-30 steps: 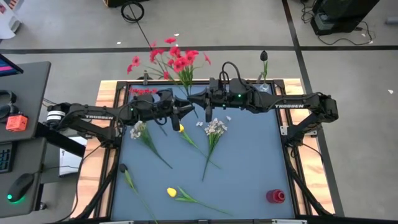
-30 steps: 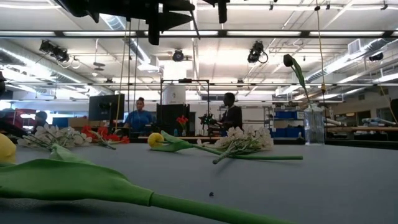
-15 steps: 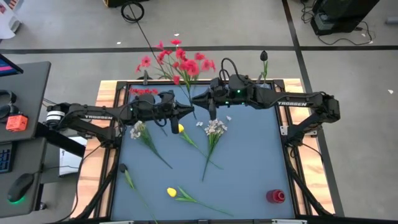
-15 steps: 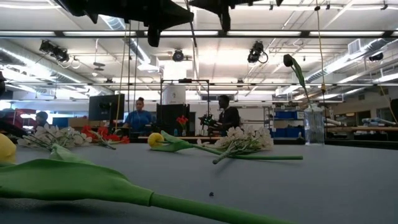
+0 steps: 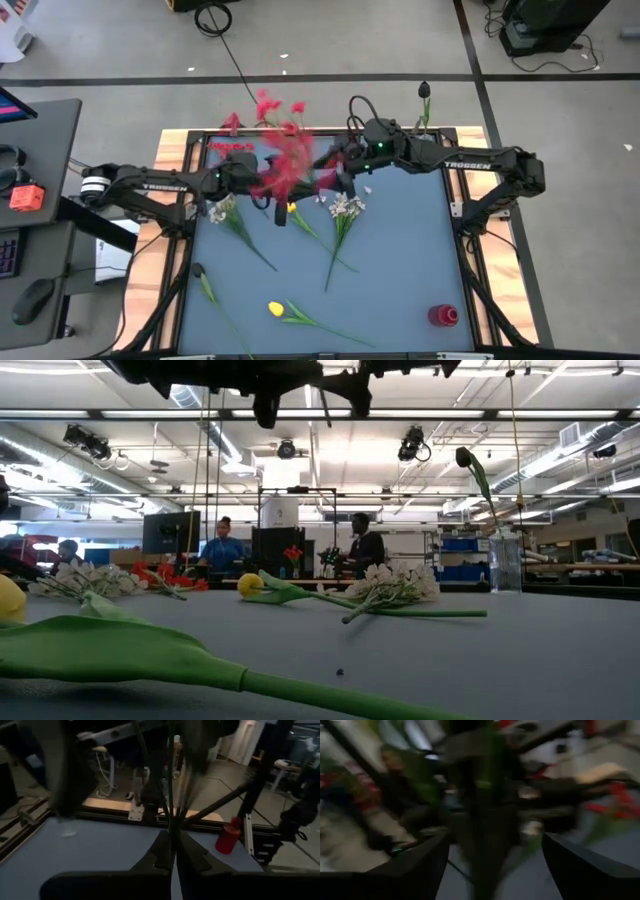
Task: Sort flowers into vase by color
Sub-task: Put the right red flowers into the transparent vase
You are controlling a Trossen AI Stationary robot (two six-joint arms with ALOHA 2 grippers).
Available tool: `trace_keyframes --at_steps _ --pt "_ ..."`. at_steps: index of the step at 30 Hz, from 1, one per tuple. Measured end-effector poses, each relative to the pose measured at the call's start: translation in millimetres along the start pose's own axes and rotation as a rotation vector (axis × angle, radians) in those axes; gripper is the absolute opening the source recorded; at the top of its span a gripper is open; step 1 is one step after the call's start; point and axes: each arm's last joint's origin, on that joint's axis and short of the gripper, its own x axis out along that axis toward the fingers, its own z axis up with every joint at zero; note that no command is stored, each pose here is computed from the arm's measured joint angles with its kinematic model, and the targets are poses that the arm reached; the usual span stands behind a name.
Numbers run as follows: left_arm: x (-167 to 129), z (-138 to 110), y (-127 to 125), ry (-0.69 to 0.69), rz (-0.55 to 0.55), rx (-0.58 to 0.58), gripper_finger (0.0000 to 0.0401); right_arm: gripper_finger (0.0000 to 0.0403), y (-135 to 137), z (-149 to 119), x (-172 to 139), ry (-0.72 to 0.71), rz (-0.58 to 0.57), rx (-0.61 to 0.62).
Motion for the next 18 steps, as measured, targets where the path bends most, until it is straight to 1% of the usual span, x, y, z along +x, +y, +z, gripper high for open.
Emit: trace_keyframes --at_steps 2,4,7,9,11,13,16,18 --pt "1.1 -2.0 4.4 0.017 0.017 -0.01 0.0011 0.0328 1.4 -1.2 0.7 0.023 0.049 0.009" --pt "2.3 -3.2 8.8 0.026 0.034 -0.026 0.0011 0.032 1.5 -2.9 0.4 0.05 0.073 0.017" --pt "0.8 -3.1 14.1 0.034 0.027 -0.081 0.0011 0.0304 -2.7 -1.6 -7.7 0.081 0.068 0.028" --pt "-0.2 -2.3 16.4 0.034 0.013 -0.096 0.0011 0.0295 -4.8 0.6 -14.7 0.087 0.05 0.017" --pt "-1.1 -1.5 17.8 0.034 0.003 -0.113 0.0011 0.0287 -7.7 2.4 -22.4 0.098 0.025 0.004" --pt "-1.3 -1.4 17.5 0.036 -0.009 -0.128 0.0011 0.028 -11.4 4.8 -32.2 0.103 -0.023 -0.013" --pt "-4.8 4.4 14.8 0.008 -0.044 -0.123 0.001 0.0275 -17.2 9.8 -49.1 0.091 -0.143 -0.056" --pt "-5.6 8.1 12.8 -0.014 -0.094 -0.114 0.001 0.0273 -19.5 13.7 -60.3 0.079 -0.215 -0.098"
